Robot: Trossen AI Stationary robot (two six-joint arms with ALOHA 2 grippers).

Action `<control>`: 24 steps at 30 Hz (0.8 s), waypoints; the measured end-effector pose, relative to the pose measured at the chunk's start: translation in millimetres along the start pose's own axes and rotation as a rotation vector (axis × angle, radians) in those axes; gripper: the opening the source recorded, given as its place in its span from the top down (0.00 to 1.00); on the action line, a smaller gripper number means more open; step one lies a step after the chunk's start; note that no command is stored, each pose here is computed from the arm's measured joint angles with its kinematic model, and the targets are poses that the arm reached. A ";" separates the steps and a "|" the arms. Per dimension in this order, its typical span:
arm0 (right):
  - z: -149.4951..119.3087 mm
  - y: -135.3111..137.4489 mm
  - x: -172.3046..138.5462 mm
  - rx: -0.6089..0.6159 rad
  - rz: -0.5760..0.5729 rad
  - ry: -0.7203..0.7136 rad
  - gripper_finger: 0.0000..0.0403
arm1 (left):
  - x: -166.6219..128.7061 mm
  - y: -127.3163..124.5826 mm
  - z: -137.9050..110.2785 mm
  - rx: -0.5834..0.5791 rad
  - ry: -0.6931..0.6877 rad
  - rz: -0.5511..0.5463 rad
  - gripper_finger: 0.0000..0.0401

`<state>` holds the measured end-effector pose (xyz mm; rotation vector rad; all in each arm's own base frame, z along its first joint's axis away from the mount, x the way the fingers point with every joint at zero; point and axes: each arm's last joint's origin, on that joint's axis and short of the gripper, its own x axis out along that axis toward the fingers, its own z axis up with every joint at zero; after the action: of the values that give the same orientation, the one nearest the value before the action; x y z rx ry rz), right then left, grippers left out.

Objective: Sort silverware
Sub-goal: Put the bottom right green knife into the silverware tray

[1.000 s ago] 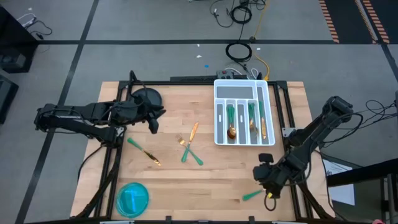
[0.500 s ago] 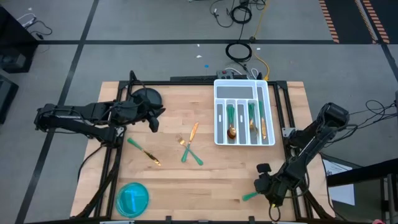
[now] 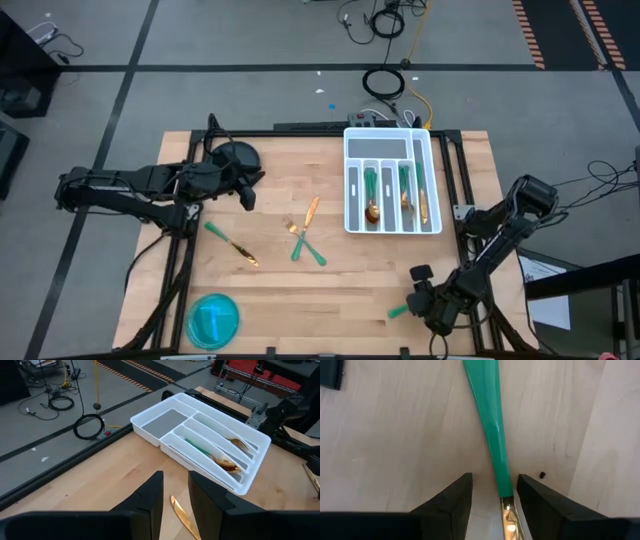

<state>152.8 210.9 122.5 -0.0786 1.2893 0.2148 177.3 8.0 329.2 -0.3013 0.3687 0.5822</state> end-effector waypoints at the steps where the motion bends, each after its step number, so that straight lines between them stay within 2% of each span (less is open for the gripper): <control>1: -0.5 0.0 0.3 -0.002 -0.009 0.001 0.62 | -0.1 0.1 0.0 0.000 0.000 0.000 0.76; 13: -2.9 -1.9 2.6 -0.011 -0.039 0.031 0.96 | 0.0 0.9 -1.8 0.016 0.016 0.009 0.76; 24: 7.1 2.9 -3.8 0.120 -0.026 0.030 1.00 | 0.0 2.3 -4.5 0.026 0.040 0.022 0.76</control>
<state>157.9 214.5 128.4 0.0043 1.3274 0.1140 174.8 8.1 324.8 -0.2843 0.4185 0.5929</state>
